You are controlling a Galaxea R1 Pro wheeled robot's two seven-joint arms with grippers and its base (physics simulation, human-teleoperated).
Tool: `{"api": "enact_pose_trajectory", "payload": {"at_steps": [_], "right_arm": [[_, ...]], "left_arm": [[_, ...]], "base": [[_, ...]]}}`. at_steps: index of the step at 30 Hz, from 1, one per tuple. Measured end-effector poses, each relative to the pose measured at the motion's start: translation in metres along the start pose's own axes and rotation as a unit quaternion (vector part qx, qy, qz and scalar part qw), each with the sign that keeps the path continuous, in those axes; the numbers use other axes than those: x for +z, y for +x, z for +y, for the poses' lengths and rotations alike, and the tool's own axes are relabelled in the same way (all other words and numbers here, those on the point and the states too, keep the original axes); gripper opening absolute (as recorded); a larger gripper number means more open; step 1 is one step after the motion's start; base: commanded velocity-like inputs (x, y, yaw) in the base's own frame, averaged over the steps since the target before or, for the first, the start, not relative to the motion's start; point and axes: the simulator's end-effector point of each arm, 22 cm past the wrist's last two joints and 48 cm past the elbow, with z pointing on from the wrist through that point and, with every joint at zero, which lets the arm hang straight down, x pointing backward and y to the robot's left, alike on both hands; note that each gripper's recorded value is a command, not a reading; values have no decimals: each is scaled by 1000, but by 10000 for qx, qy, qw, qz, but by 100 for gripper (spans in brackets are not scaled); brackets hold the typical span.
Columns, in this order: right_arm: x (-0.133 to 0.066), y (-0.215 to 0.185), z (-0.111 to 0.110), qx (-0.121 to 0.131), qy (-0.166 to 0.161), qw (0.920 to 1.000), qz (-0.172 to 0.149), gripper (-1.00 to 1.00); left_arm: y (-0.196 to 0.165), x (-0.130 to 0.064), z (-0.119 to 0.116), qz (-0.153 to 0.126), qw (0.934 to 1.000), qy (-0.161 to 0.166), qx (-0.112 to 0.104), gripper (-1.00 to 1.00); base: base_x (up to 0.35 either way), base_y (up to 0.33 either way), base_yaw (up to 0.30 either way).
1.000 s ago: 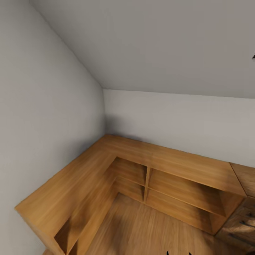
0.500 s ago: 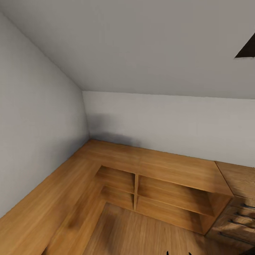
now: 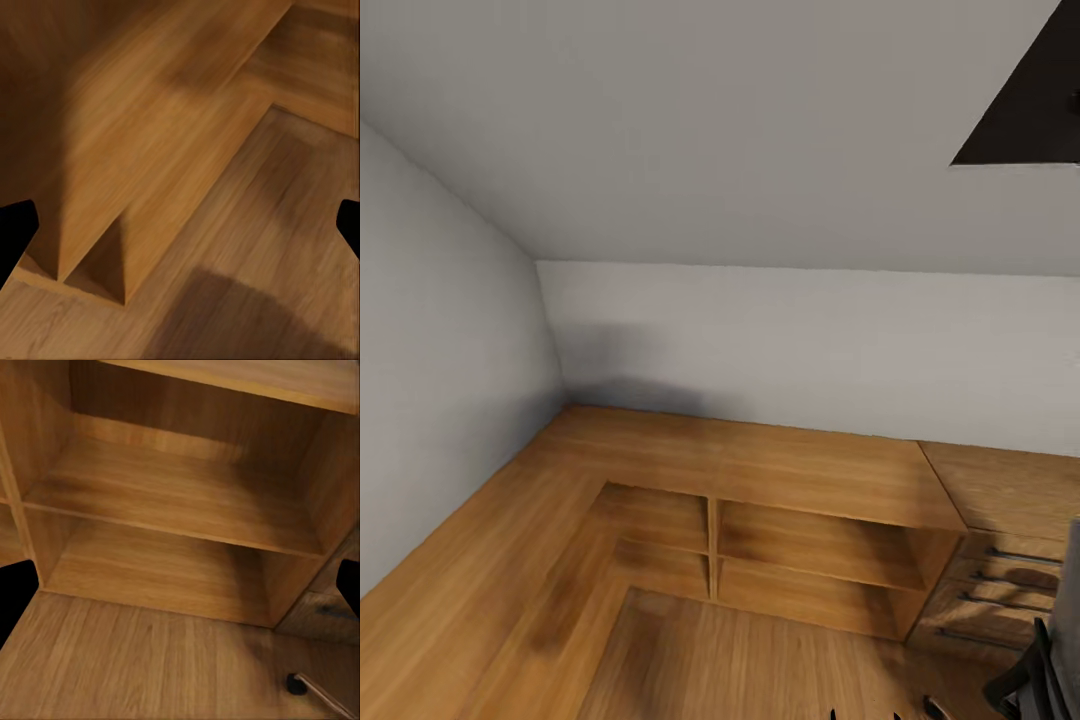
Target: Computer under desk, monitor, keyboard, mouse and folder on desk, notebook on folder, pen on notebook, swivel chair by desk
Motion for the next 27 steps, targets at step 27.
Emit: {"api": "enact_pose_trajectory", "payload": {"at_steps": [27], "right_arm": [[0, 1, 0, -14, -16, 10000, 6, 100]], "left_arm": [[0, 0, 0, 2, 10000, -2, 2, 100]], "base": [[83, 0, -264]]}}
